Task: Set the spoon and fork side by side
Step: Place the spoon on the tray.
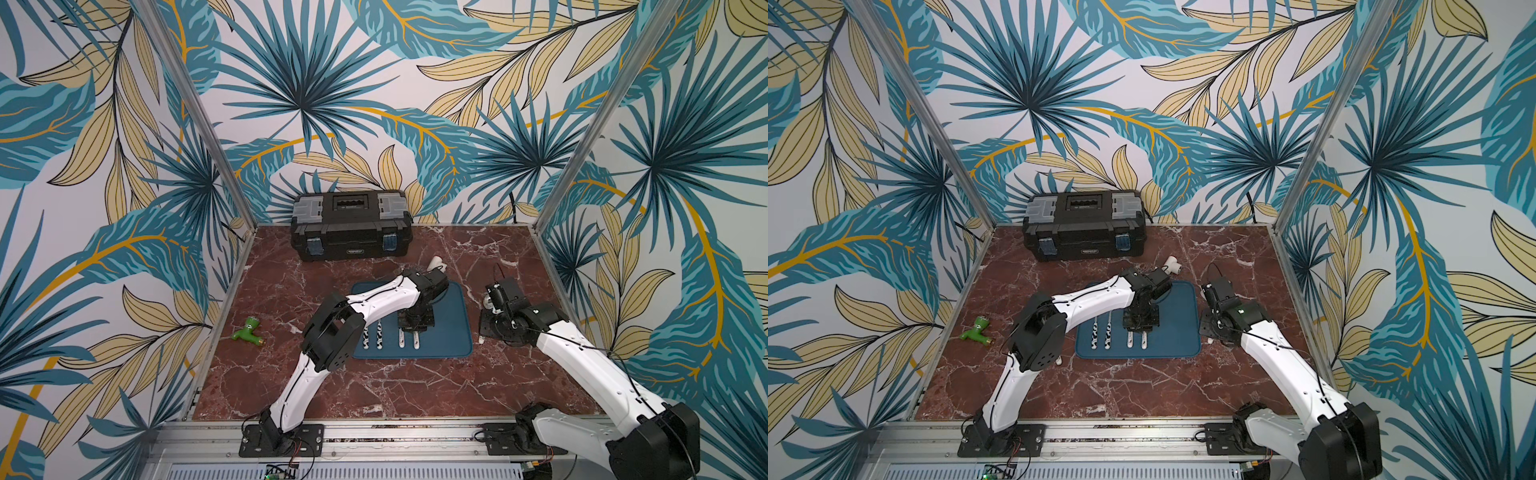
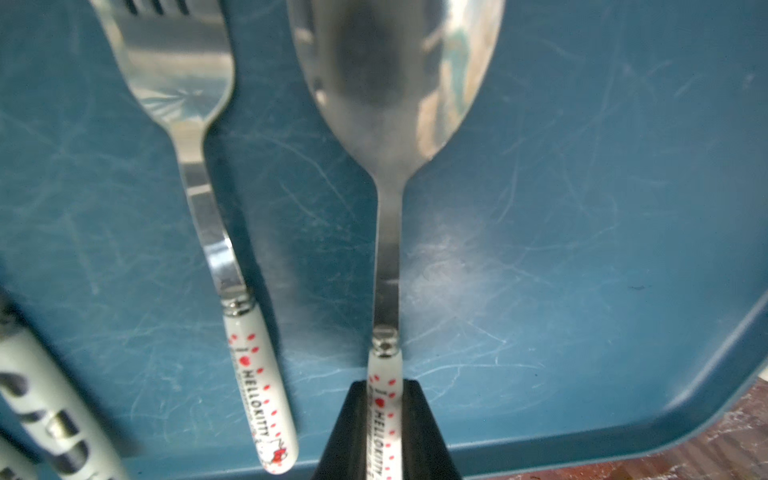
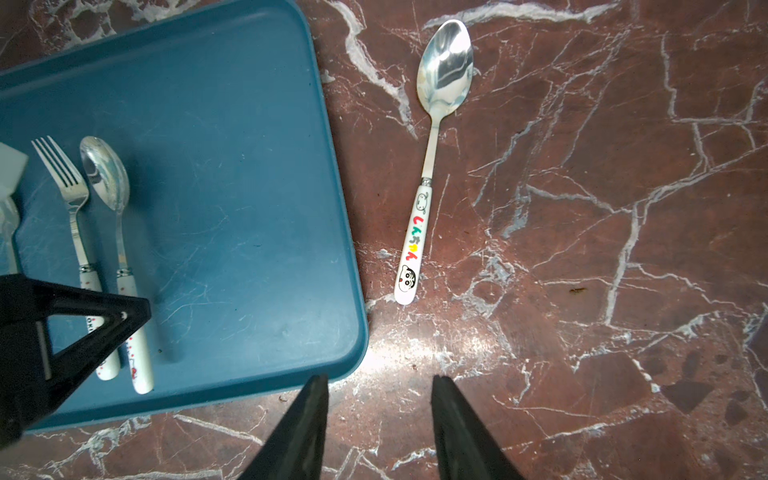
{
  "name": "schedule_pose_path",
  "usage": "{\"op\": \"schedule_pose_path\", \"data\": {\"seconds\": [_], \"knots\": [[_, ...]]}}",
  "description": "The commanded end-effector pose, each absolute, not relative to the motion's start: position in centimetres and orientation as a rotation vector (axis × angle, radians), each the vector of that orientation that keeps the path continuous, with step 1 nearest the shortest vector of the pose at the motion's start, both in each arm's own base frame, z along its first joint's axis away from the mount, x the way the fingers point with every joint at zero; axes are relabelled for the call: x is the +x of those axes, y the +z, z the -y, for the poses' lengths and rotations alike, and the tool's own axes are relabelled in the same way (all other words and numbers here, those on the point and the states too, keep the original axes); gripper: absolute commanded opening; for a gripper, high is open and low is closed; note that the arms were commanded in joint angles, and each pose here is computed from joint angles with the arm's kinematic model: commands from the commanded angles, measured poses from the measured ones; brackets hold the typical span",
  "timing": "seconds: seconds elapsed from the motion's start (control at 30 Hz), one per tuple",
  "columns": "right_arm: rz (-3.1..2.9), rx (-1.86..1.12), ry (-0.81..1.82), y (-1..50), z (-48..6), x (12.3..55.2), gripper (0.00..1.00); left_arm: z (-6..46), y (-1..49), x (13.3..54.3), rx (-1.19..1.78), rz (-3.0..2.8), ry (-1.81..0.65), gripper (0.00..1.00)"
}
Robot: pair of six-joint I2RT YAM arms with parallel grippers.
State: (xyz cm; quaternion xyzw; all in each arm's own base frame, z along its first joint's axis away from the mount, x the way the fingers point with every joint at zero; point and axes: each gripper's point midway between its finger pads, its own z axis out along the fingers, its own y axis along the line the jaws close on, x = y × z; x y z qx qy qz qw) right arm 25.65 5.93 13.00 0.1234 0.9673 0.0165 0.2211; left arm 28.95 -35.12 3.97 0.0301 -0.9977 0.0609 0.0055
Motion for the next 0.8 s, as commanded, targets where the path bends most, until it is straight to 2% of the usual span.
{"op": "schedule_pose_path", "data": {"seconds": [0.0,0.77], "knots": [[-2.683,0.328,0.048,12.6,-5.8,25.2,0.47,35.0,4.2,29.9,0.125,3.149,0.190,0.05],[-2.688,0.329,0.098,12.2,-6.4,25.5,0.48,35.8,3.1,30.0,0.104,3.126,0.220,0.11]]}}
